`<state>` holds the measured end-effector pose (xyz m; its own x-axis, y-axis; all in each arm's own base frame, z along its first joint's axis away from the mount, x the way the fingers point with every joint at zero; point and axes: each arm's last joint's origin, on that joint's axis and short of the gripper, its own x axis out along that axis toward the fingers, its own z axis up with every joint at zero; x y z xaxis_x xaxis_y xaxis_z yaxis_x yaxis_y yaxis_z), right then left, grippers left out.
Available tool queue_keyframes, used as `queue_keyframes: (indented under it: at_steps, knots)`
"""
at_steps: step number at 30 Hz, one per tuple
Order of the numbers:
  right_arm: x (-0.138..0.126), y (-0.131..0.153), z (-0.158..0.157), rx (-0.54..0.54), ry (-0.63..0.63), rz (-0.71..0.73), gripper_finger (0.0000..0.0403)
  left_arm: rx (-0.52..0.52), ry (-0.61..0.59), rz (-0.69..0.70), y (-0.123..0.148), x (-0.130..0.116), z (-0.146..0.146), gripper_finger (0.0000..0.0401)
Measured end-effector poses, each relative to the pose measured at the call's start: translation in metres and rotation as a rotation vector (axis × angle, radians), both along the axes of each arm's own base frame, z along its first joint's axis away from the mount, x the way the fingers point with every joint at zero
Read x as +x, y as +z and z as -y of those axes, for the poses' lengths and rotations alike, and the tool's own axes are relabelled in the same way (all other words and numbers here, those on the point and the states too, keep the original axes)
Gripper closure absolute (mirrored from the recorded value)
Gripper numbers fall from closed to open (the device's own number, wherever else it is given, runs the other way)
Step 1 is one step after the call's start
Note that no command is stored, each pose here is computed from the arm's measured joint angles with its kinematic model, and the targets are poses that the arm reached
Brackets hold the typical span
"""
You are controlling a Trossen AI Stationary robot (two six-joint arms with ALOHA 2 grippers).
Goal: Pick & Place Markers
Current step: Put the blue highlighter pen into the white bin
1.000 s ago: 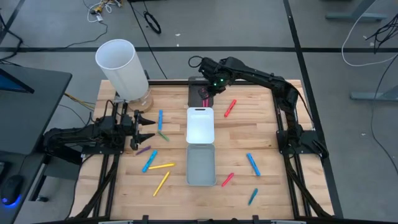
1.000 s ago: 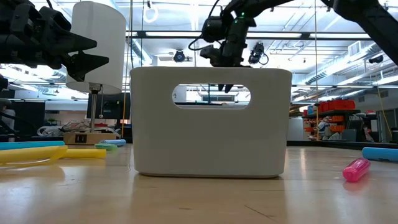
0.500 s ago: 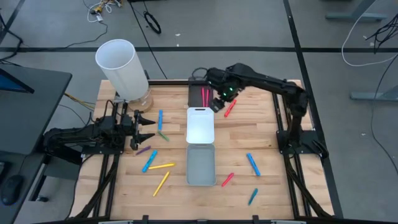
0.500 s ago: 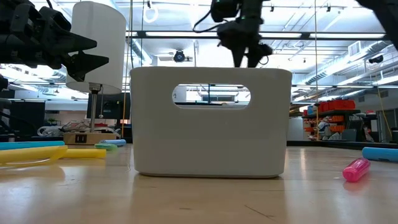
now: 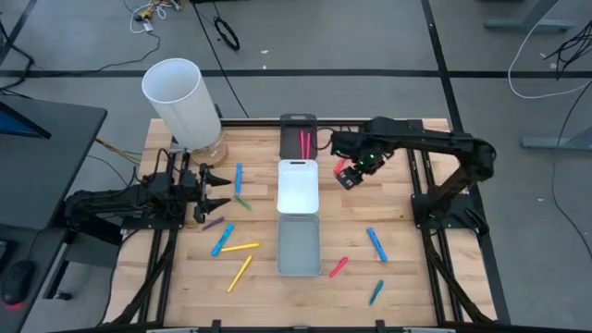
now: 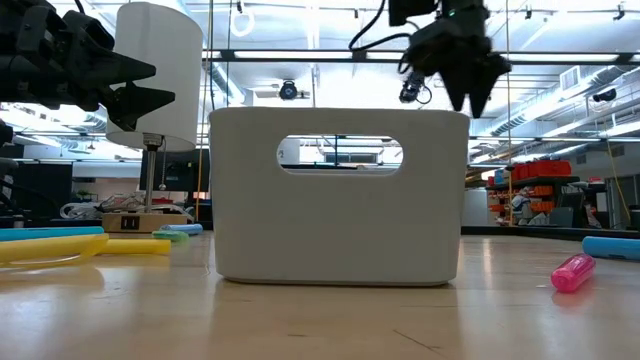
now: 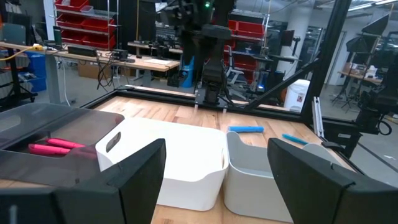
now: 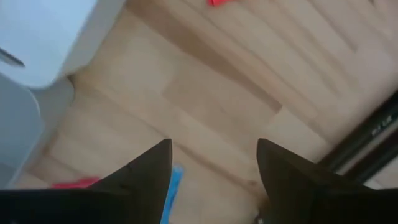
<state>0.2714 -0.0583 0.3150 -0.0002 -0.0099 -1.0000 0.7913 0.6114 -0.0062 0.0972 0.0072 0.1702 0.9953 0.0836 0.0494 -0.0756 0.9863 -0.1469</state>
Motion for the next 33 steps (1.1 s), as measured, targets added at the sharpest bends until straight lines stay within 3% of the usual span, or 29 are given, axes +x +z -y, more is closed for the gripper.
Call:
queue_keyframes:
  at_steps: [14, 33]
  knots:
    - [-0.008, 0.007, -0.048, -0.001, 0.007, -0.014, 0.0176, 0.0, 0.0, 0.0, 0.0, 0.0, 0.0, 0.0113]
    - [-0.024, 0.001, -0.141, -0.018, 0.041, -0.055, 0.0176, 0.0, 0.0, 0.0, 0.0, 0.0, 0.0, 0.0113]
